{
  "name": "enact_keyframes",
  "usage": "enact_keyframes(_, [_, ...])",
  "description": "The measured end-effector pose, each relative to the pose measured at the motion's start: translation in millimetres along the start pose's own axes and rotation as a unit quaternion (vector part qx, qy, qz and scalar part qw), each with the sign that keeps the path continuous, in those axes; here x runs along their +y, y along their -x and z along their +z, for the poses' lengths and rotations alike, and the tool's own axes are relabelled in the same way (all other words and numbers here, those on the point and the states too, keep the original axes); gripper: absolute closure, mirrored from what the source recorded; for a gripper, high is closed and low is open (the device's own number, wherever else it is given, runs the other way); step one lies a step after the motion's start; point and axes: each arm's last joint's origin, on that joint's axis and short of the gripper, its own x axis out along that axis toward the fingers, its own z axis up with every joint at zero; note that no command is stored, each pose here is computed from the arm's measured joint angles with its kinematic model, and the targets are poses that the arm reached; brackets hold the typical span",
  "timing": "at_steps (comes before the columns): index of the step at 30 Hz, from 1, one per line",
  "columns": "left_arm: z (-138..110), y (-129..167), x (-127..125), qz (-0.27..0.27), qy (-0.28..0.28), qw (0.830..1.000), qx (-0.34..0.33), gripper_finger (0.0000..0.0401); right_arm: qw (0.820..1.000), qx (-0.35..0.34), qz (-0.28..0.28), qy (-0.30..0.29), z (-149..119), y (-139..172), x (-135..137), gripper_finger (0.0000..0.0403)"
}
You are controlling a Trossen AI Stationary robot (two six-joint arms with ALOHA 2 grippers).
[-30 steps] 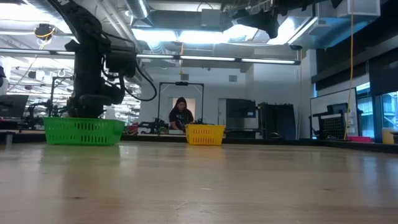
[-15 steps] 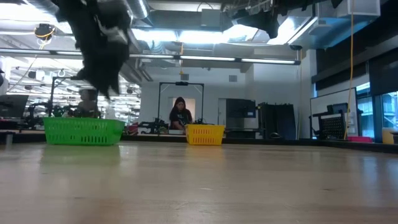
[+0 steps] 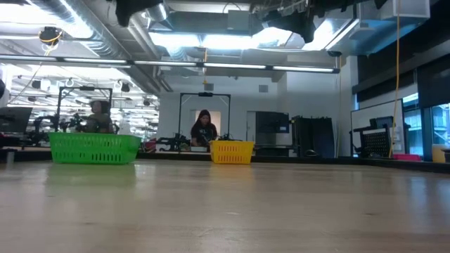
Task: Sort & place blocks by color
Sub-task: Put the left violet block into the green bin
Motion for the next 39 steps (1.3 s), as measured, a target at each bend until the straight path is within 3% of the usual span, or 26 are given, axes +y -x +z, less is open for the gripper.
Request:
enact_keyframes(5, [4.2, -0.5, -6.6, -0.022, -0.03, 0.999, -0.029, 0.0167, 1.0, 0.0, 0.0, 0.0, 0.0, 0.0, 0.0, 0.0092])
enact_keyframes(31, [3.9, -1.1, -6.8, -0.025, -0.027, 0.999, -0.028, 0.0167, 1.0, -0.003, -0.004, -0.001, 0.3, 0.0, -0.1, 0.0092])
enact_keyframes(35, [2.3, -1.2, -5.5, -0.01, 0.004, 1.0, -0.022, 0.0167, 1.0, -0.003, -0.004, -0.001, 0.3, 0.0, -0.2, 0.0092])
enact_keyframes(39, [-13.0, -5.5, -2.3, 0.006, 0.053, 0.997, 0.052, 0.0167, 1.0, -0.002, -0.004, -0.001, 0.2, 0.0, -0.1, 0.0092])
